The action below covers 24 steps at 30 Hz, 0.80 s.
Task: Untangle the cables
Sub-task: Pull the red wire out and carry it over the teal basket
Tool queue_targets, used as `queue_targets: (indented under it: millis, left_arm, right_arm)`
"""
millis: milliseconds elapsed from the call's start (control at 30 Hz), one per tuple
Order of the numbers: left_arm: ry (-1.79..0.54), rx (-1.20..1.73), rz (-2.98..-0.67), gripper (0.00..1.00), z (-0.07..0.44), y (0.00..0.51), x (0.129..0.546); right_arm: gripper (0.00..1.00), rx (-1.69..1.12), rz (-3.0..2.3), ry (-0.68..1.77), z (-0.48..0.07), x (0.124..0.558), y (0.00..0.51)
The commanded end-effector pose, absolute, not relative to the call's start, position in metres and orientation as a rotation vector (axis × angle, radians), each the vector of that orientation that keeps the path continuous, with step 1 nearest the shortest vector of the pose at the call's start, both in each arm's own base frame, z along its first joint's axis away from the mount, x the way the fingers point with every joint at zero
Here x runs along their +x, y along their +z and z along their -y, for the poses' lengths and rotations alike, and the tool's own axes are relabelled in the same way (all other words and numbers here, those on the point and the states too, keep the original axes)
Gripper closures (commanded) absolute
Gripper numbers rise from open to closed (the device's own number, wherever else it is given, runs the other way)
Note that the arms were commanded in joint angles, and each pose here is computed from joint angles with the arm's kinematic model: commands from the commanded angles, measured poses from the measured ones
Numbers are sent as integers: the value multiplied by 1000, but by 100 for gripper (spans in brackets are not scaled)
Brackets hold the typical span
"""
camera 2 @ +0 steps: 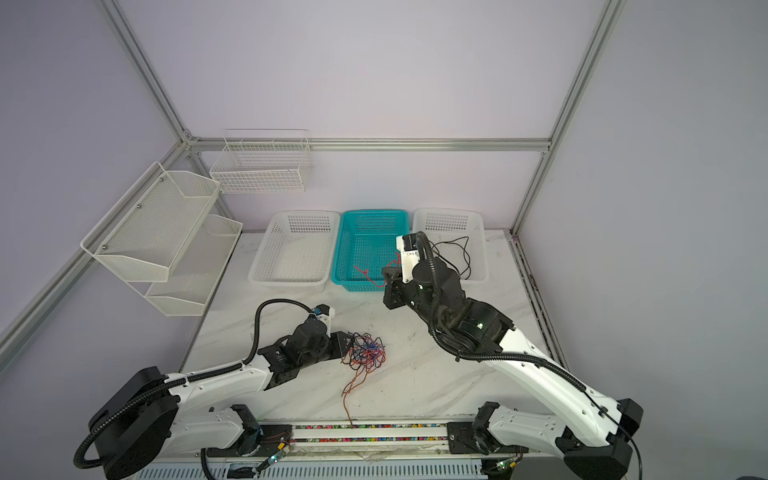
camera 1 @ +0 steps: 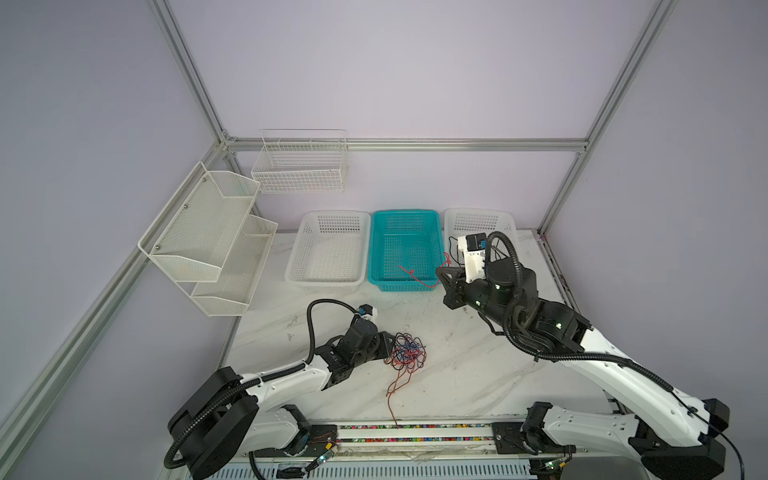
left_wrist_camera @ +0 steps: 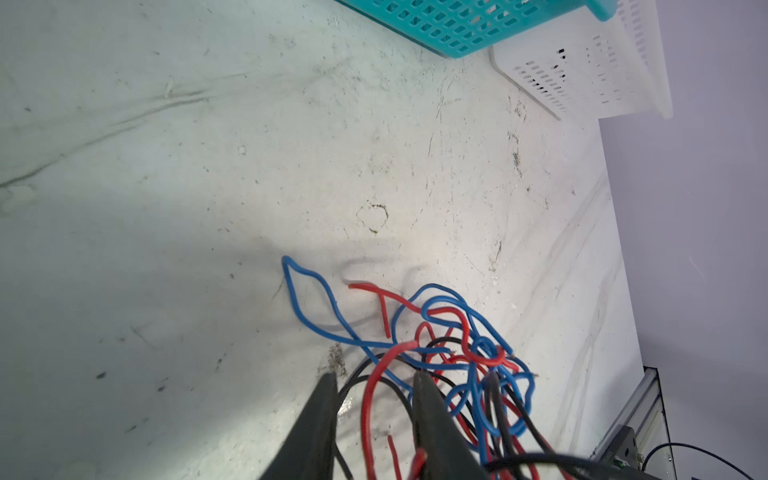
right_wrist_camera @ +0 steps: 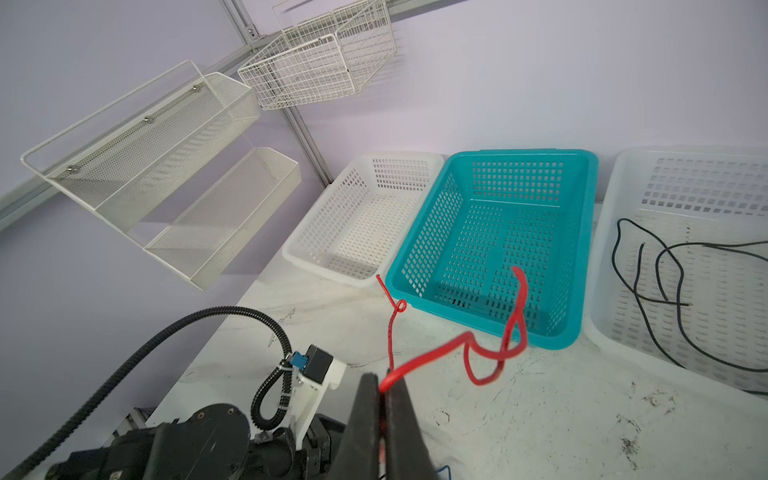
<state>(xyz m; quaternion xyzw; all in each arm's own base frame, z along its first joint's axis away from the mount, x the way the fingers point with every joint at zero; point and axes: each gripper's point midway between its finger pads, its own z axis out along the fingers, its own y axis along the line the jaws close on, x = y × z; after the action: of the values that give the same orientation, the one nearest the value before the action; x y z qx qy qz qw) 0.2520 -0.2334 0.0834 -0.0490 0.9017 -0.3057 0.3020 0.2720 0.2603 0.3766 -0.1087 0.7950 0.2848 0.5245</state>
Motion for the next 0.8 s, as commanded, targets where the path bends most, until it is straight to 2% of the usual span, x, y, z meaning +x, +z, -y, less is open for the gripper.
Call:
queue_targets:
  millis: [0,267,467,767]
  left_arm:
    - [-802,-133,-2380,69,227,79,250]
    - [-848,-148,-2372,72,229,81,247]
    - [-856,-150,-2363,73,227,85,245]
    - [-873,-163,-2349,75,226,87,243]
  right_arm:
    - [100,-227,-1824,712,-267,304,393]
    - [100,-171,-1895,819,-290,382,348]
    - [100,-107,-2014,800,-289,436,286]
    - [100,-76,-2120,778,-300,476,223]
